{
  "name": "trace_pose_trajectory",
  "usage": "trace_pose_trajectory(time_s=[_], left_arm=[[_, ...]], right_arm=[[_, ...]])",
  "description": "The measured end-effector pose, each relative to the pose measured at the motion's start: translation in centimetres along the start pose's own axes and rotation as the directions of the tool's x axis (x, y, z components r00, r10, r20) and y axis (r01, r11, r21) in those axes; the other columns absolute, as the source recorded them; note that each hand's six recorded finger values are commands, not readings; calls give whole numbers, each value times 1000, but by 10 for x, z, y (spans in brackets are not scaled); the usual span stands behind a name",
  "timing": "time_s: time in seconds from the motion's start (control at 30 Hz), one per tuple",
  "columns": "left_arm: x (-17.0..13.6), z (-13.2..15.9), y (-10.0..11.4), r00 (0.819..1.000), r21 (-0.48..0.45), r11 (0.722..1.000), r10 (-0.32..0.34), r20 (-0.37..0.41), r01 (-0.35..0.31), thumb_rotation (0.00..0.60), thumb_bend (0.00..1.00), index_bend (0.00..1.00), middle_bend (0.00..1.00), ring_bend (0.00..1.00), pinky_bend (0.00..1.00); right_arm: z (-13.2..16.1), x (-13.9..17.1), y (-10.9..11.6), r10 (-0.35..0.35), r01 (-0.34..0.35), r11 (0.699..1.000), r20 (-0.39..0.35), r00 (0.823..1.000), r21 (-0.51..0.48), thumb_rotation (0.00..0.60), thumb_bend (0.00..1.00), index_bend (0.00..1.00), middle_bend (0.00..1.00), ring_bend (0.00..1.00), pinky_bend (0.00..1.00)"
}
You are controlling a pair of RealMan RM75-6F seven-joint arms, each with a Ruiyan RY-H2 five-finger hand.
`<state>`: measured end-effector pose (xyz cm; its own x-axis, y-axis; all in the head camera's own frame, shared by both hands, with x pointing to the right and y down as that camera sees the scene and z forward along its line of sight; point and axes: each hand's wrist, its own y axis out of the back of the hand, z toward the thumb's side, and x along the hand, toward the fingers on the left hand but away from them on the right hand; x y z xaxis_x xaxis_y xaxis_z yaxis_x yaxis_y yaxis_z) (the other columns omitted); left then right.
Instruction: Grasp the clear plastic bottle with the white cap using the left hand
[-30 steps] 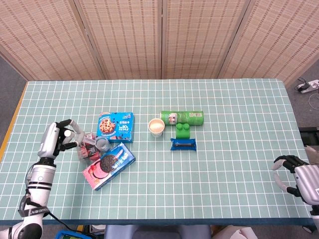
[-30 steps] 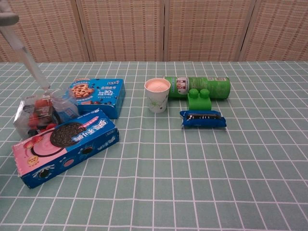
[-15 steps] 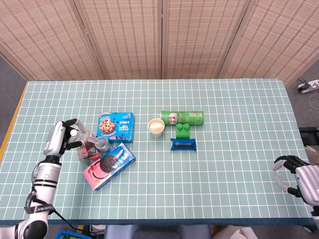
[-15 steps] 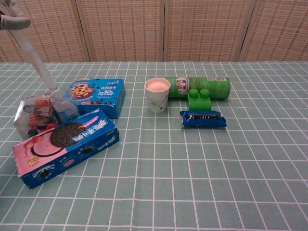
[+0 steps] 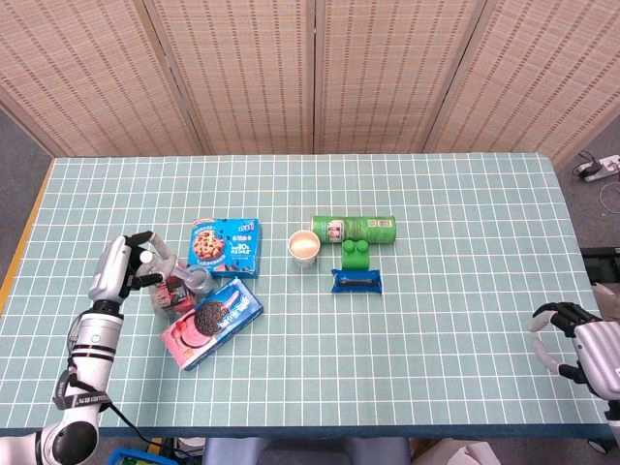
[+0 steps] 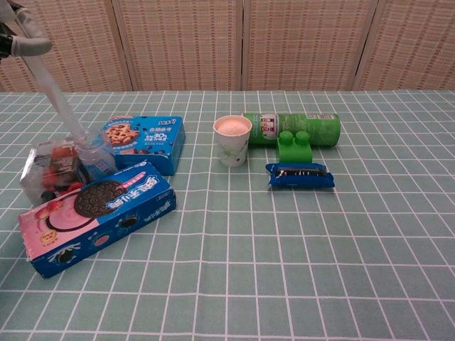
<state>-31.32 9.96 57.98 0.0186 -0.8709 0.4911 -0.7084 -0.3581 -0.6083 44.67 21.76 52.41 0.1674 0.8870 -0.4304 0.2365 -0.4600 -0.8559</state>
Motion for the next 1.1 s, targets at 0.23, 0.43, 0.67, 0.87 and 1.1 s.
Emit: trace_pose_trajectory(time_s=[0.23, 0.43, 0.67, 0.87, 1.1], left_arm=[[2, -7, -3, 1000, -4, 1000, -5, -10, 5, 600, 438, 789, 1000, 1000, 1000], [6, -14, -11, 1000, 4, 1000, -11, -19, 11, 600, 438, 788, 1000, 1000, 1000], [10, -22, -20, 999, 21, 1000, -13, -29, 14, 600, 438, 787, 1000, 1000, 1000], [15, -28, -31, 999, 35, 999, -24, -35, 25, 600, 437, 785, 1000, 1000, 1000], [21, -34, -44, 999, 56, 998, -32, -34, 34, 600, 437, 780, 1000, 1000, 1000]], right_arm=[[0, -1, -2, 6, -6, 1000, 2, 1000, 3, 600, 344, 487, 395, 310, 520], [0, -1, -2, 5, -5, 1000, 4, 1000, 2, 600, 343, 487, 395, 310, 521], [0, -1, -2, 8, -8, 1000, 0, 1000, 1, 600, 344, 487, 395, 310, 521], [0, -1, -1, 7, -7, 1000, -1, 1000, 0, 600, 344, 487, 395, 310, 520], [0, 0, -1, 7, -7, 1000, -2, 1000, -1, 600, 344, 487, 395, 310, 520]])
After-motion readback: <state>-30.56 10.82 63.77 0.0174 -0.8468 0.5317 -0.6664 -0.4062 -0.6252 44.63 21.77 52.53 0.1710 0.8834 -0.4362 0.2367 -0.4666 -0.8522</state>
